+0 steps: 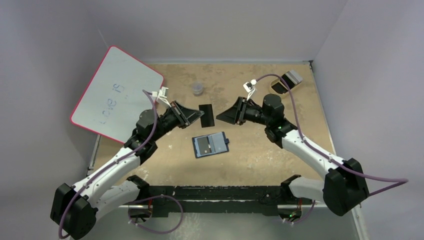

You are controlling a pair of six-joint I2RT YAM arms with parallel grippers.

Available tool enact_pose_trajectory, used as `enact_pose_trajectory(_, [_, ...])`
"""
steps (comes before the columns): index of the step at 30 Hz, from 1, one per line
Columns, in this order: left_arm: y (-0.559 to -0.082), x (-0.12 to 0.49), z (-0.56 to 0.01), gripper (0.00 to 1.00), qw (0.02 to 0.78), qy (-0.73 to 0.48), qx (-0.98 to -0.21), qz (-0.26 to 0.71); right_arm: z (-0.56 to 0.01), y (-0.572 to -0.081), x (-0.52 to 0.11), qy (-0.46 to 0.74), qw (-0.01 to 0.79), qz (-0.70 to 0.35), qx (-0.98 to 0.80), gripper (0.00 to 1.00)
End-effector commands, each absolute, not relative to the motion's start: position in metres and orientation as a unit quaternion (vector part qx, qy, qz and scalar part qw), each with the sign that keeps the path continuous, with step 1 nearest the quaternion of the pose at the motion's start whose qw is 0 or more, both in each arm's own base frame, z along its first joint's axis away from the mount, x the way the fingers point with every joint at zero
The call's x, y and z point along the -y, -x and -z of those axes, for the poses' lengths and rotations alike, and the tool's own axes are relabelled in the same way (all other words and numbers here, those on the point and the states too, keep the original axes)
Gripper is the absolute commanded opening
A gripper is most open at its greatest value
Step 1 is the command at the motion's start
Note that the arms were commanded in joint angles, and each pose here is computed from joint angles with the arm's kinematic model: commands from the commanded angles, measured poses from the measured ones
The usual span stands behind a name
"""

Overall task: Put the credit cards into the card holder
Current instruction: Pick up the credit card from the storage box, then insert the credit card into the card holder.

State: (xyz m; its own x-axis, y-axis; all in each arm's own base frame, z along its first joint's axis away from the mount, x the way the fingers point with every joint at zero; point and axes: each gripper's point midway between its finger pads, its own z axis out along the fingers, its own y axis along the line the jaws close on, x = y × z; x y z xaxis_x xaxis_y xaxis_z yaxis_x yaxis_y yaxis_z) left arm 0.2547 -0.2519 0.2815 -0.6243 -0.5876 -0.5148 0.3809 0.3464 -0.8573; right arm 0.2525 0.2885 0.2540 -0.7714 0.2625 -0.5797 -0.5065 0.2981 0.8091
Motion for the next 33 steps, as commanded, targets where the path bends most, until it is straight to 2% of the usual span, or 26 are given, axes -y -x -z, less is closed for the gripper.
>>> enact_pose_trajectory(1, [-0.255, 0.242, -0.238, 0.0, 0.415, 0.093, -0.737, 0.525, -0.232, -0.274, -0.27, 0.076, 0.382, -0.489, -0.78, 0.43])
enact_pose_trajectory(8, [-0.249, 0.241, -0.17, 0.0, 0.35, 0.124, -0.787, 0.492, -0.146, -0.294, -0.252, 0.058, 0.339, -0.376, -0.86, 0.45])
enact_pose_trajectory(15, [-0.243, 0.246, -0.123, 0.0, 0.295, 0.137, -0.817, 0.476, -0.081, -0.298, -0.251, 0.069, 0.285, -0.329, -0.898, 0.47])
enact_pose_trajectory(18, [-0.242, 0.248, -0.112, 0.0, 0.285, 0.13, -0.825, 0.47, -0.061, -0.294, -0.253, 0.079, 0.261, -0.321, -0.907, 0.42])
enact_pose_trajectory(22, [-0.24, 0.248, -0.102, 0.0, 0.274, 0.122, -0.836, 0.459, -0.044, -0.283, -0.257, 0.087, 0.238, -0.307, -0.917, 0.29])
enact_pose_trajectory(26, [-0.238, 0.247, -0.092, 0.0, 0.266, 0.112, -0.847, 0.447, -0.037, -0.27, -0.263, 0.093, 0.228, -0.302, -0.921, 0.22])
enact_pose_trajectory(33, [-0.239, 0.249, -0.082, 0.0, 0.265, 0.089, -0.851, 0.445, -0.03, -0.252, -0.272, 0.093, 0.22, -0.298, -0.924, 0.19])
